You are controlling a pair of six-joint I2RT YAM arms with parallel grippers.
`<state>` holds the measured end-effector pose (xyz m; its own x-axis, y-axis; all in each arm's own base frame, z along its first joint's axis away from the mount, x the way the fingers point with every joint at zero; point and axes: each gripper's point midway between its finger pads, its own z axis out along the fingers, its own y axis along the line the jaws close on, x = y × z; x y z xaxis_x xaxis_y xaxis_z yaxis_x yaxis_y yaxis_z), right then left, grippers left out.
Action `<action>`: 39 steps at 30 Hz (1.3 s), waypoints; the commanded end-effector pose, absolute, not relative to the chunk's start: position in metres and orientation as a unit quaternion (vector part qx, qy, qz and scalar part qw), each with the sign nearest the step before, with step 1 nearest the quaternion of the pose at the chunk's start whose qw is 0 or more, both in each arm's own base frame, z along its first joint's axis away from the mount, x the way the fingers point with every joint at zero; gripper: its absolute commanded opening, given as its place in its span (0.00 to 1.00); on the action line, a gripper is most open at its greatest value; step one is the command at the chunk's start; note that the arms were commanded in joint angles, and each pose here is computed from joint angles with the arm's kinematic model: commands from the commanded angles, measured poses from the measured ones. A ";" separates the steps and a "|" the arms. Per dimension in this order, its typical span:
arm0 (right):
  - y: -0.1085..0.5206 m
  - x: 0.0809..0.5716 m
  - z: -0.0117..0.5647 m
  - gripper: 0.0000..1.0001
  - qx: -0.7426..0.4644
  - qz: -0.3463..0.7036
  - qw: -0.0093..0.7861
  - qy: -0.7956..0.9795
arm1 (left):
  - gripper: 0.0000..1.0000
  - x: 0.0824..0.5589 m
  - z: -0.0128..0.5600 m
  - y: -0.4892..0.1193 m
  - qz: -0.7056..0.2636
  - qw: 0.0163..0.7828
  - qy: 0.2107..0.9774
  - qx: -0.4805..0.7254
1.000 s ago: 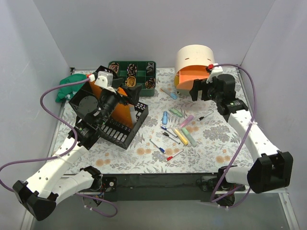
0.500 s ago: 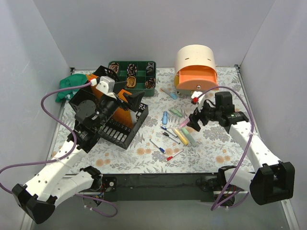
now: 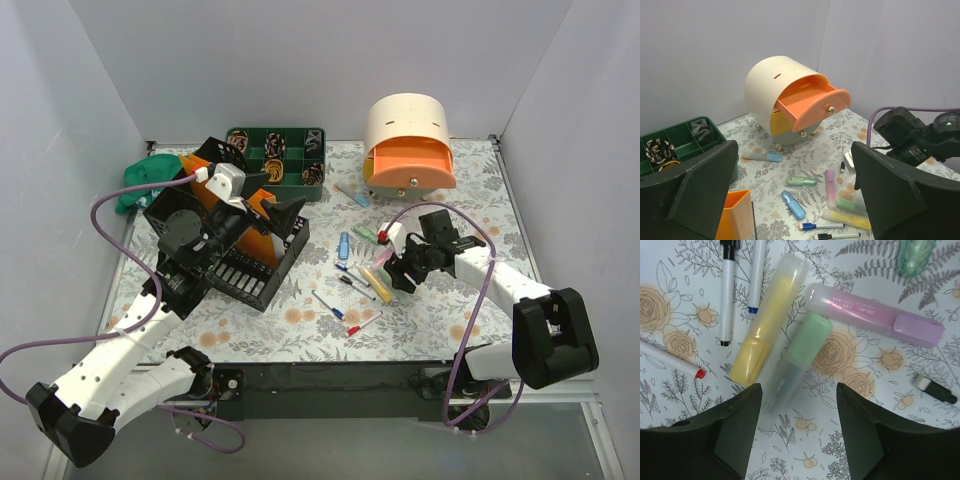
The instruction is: Organize the desk
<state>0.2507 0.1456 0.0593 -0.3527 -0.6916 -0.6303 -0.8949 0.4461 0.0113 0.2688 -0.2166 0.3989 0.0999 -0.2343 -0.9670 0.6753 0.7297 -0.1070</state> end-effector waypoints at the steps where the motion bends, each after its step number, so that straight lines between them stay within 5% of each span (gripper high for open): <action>1: 0.145 0.248 0.045 0.70 -0.498 0.161 0.266 0.809 | 0.98 0.267 0.401 -0.217 -0.315 0.723 0.583 0.197; 13: 0.140 0.242 0.015 0.65 -0.494 0.143 0.218 0.829 | 0.98 0.265 0.402 -0.217 -0.315 0.725 0.579 0.201; 25: 0.132 0.238 0.012 0.20 -0.509 0.121 0.193 0.830 | 0.98 0.264 0.401 -0.219 -0.319 0.720 0.580 0.206; 29: 0.128 0.252 0.042 0.08 -0.534 0.093 0.212 0.813 | 0.98 0.266 0.396 -0.223 -0.322 0.713 0.586 0.212; 39: 0.142 0.296 0.201 0.04 -0.618 0.050 0.353 0.700 | 0.98 0.265 0.385 -0.234 -0.330 0.696 0.591 0.240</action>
